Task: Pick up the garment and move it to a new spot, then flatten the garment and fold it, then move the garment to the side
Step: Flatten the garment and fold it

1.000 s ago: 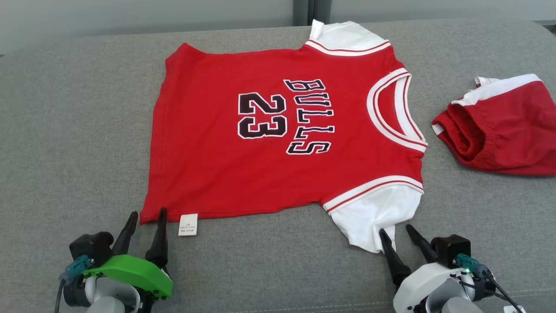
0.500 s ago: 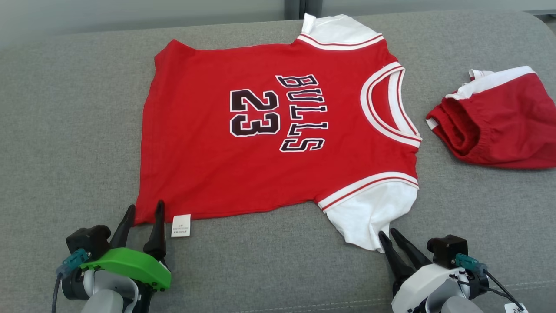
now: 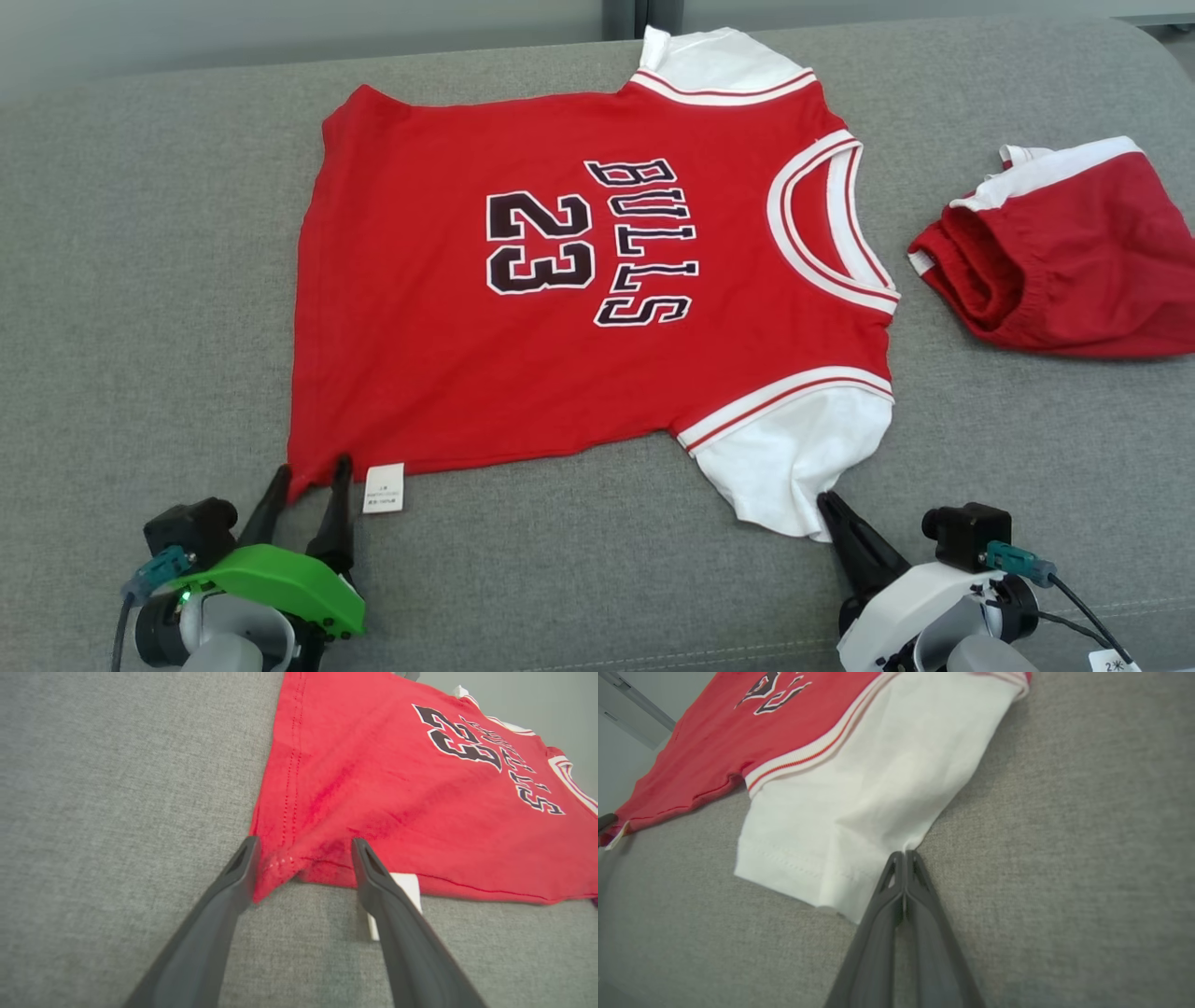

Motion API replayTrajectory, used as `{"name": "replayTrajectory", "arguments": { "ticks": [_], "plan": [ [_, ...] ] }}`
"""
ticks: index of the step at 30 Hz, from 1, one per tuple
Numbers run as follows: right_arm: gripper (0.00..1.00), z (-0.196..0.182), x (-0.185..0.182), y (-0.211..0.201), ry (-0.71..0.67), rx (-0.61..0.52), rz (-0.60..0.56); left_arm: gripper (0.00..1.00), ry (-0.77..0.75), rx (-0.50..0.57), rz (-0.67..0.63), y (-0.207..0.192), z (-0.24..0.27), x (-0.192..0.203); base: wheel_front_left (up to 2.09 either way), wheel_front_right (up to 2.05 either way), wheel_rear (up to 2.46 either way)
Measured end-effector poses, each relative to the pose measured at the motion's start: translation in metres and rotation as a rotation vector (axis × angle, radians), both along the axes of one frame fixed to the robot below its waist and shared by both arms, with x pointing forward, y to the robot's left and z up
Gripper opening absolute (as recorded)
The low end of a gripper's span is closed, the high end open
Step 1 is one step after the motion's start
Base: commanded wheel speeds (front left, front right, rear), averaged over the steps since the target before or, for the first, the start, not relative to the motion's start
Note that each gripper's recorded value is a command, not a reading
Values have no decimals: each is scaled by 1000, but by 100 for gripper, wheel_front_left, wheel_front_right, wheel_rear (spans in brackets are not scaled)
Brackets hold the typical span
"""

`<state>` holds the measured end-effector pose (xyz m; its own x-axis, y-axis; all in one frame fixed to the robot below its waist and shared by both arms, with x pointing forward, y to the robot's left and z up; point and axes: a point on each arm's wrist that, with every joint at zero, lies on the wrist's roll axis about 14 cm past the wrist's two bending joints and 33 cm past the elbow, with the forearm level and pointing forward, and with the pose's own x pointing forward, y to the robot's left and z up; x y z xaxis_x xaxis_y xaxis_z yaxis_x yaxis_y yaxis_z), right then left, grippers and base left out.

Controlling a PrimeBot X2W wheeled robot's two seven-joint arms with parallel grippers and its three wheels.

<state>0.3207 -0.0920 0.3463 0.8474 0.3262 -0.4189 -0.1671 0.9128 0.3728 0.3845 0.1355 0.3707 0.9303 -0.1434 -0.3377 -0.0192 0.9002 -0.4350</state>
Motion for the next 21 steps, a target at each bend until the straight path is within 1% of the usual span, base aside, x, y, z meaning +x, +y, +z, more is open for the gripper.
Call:
{"name": "replayTrajectory", "arguments": {
  "ticks": [6, 10, 11, 12, 13, 14, 16, 17, 20, 21],
  "plan": [
    [0, 2, 1, -8, -5, -2, -12, 100, -16, -1, 52, 16, 5, 5, 0, 0, 0],
    [0, 3, 2, -13, -6, -9, -18, 100, 16, -2, 57, 17, -4, -1, 0, 0, 0],
    [0, 3, 2, -14, -6, -9, -19, 98, 29, -5, 61, 17, -7, -4, 0, 0, 0],
    [0, 3, 1, -14, -6, -9, -20, 83, 36, -7, 62, 17, -9, -6, 0, 0, 0],
    [0, 3, 1, -14, -6, -9, -20, 53, 36, -7, 62, 17, -9, -6, 0, 0, 0],
    [0, 3, 1, -15, -6, -9, -21, 47, 38, -8, 62, 17, -10, -6, 0, 0, 0],
    [0, 3, 1, -16, -4, -9, -23, 47, 39, -14, 64, 17, -10, -6, 0, 0, 0],
    [0, 3, 1, -17, -4, -11, -22, 46, 40, -16, 66, 17, -10, -6, 0, 0, 0],
    [0, 3, 0, -19, -6, -18, -19, 0, 42, -17, 54, 13, -11, -6, 0, 0, 0],
    [0, 3, 0, -20, -7, -19, -19, 0, 42, -17, 45, 11, -11, -6, 0, 0, 0]
  ]
}}
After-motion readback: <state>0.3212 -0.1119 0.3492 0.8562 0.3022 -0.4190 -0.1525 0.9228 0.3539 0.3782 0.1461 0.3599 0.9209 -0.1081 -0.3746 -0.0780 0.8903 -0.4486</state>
